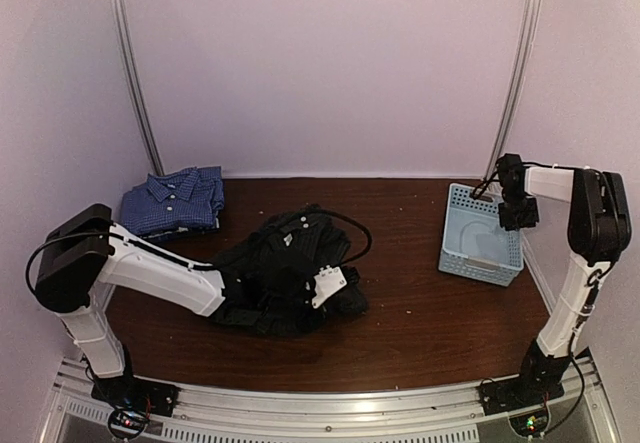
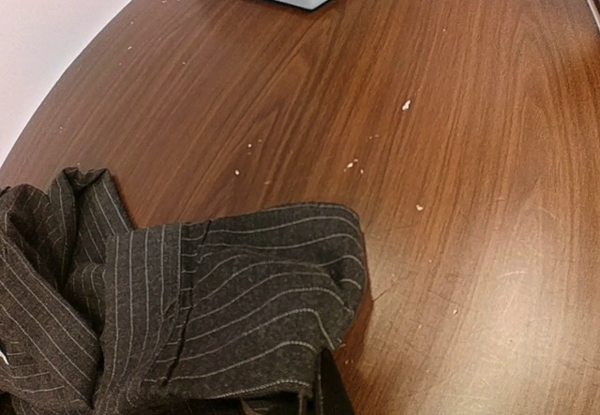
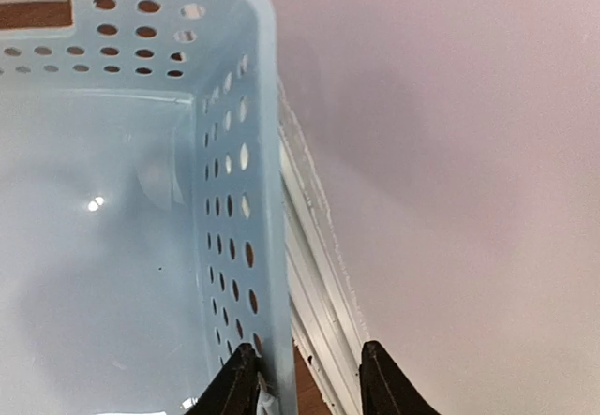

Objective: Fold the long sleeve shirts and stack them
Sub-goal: Move the bin to the corner of the board.

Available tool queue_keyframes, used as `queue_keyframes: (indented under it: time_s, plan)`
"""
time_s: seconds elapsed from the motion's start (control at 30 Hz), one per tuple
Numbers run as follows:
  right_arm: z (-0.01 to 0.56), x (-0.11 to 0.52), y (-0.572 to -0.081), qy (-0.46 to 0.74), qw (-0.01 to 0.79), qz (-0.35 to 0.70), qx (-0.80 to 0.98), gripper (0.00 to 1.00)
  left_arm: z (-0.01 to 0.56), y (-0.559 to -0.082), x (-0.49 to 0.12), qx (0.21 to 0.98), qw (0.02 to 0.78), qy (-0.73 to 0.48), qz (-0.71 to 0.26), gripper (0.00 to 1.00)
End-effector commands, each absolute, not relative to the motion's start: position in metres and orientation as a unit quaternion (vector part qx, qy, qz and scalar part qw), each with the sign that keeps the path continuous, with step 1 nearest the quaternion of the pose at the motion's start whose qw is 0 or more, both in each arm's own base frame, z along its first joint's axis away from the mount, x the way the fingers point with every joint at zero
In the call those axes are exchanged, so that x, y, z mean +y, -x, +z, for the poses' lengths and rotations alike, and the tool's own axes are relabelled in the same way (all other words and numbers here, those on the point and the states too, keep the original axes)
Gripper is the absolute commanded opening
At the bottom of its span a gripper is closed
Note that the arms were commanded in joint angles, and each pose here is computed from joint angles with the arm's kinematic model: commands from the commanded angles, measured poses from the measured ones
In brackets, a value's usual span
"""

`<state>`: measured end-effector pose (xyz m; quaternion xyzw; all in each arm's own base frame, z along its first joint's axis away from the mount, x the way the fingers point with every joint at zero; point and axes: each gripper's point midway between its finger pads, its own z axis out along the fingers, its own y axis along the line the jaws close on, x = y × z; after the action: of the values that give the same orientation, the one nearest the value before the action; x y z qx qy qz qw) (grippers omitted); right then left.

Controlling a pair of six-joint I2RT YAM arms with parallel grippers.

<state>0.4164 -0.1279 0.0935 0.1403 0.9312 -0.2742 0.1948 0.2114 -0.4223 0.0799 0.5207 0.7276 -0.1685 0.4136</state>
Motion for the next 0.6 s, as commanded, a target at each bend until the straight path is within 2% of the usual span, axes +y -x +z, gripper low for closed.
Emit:
queue_keyframes:
  time_s: [0.0, 0.13, 0.27, 0.37, 0.57]
  plan:
    - [0.117, -0.151, -0.426, -0.157, 0.198, -0.347, 0.903, 0.38, 0.089, -0.215, -0.433, 0.723, 0.426, -0.511, -0.183, 0.0]
    - [0.122, -0.138, -0.432, -0.155, 0.205, -0.322, 0.911, 0.39, 0.087, -0.216, -0.433, 0.725, 0.426, -0.511, -0.178, 0.0]
    - [0.148, -0.102, -0.427, -0.141, 0.261, -0.281, 0.913, 0.44, 0.087, -0.219, -0.435, 0.736, 0.425, -0.494, -0.182, 0.0]
    - [0.16, -0.06, -0.423, -0.11, 0.298, -0.233, 0.919, 0.47, 0.086, -0.222, -0.436, 0.74, 0.425, -0.491, -0.177, 0.0]
    - [0.164, 0.047, -0.42, -0.025, 0.352, -0.074, 0.933, 0.46, 0.084, -0.228, -0.436, 0.748, 0.427, -0.48, -0.166, 0.0]
